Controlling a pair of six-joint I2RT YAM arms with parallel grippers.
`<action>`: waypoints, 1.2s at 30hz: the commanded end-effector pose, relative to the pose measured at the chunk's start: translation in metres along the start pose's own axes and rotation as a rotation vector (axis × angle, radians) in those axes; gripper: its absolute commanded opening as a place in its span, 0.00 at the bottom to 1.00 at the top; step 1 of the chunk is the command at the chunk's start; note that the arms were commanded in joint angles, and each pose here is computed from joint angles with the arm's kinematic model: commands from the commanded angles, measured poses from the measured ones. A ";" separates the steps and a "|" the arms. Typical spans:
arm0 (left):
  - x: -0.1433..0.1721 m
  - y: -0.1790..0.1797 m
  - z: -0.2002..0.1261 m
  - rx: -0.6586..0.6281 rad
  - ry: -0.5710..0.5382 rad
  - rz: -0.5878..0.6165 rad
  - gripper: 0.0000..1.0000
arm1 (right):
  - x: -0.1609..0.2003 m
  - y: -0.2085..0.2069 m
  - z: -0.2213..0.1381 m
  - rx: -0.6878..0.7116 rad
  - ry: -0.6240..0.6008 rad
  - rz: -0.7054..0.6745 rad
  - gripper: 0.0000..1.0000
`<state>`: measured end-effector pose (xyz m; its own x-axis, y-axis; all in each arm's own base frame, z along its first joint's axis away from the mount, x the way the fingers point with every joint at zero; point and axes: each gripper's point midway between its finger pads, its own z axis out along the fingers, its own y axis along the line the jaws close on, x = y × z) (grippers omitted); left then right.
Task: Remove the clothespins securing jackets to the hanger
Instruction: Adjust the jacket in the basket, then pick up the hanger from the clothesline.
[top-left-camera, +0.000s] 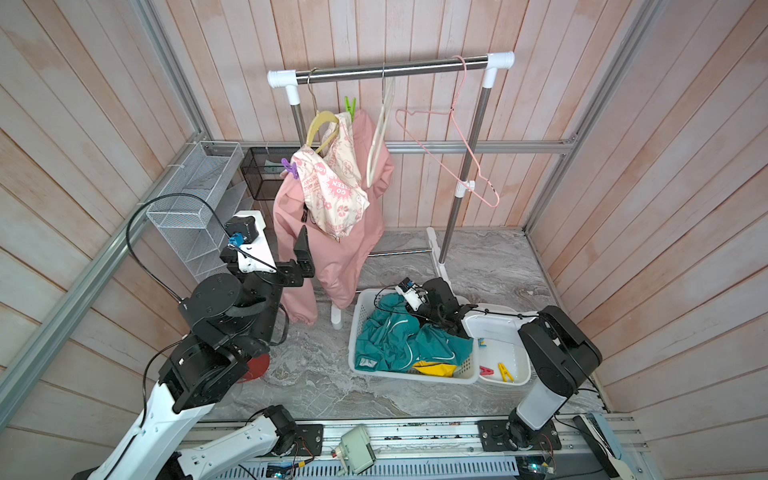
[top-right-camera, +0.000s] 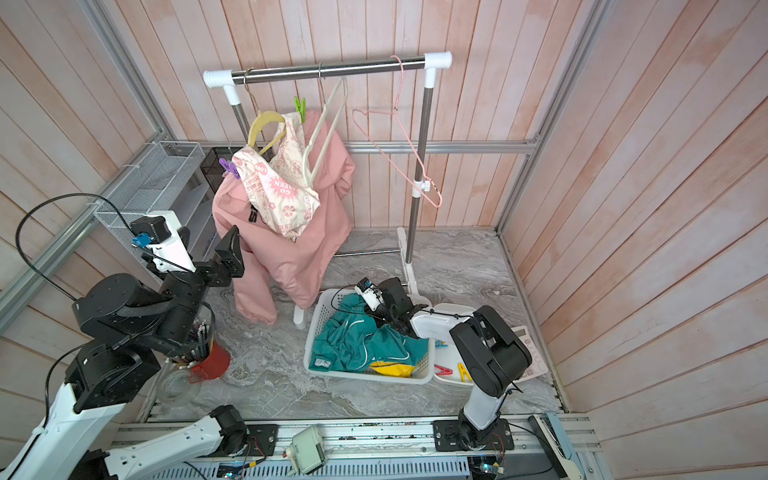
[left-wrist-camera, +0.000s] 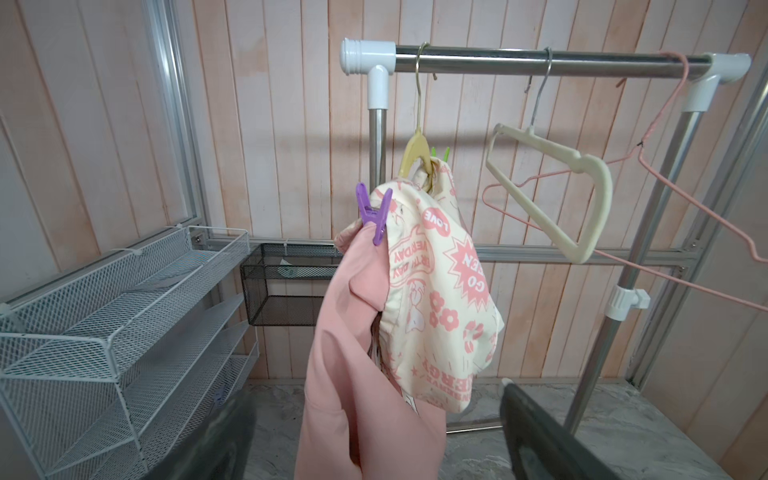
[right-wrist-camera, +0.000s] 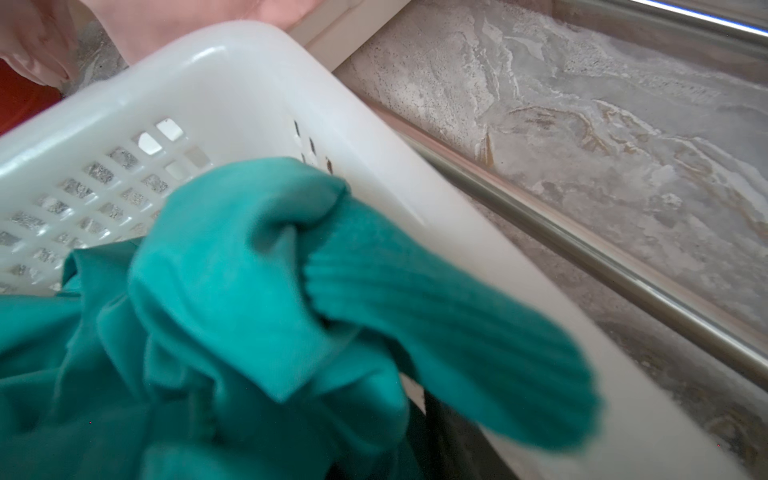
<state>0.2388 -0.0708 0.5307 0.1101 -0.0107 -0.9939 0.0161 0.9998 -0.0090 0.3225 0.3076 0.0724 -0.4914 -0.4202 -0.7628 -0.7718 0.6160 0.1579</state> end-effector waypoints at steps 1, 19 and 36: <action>-0.017 0.018 -0.001 -0.101 -0.022 0.079 0.95 | 0.036 -0.006 -0.004 0.027 0.118 0.023 0.52; -0.014 0.019 0.045 -0.017 0.079 0.113 0.95 | -0.029 0.008 -0.041 0.001 -0.081 0.009 0.67; 0.002 0.004 0.083 0.176 0.123 0.071 0.57 | -0.030 0.003 -0.056 0.023 -0.108 0.017 0.68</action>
<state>0.3211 -0.0565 0.5310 -0.0208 0.0799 -0.9966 0.1195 0.9898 0.0769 0.3157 0.2904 0.1280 -0.4509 -0.3411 -0.8248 -0.7587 0.6332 0.1529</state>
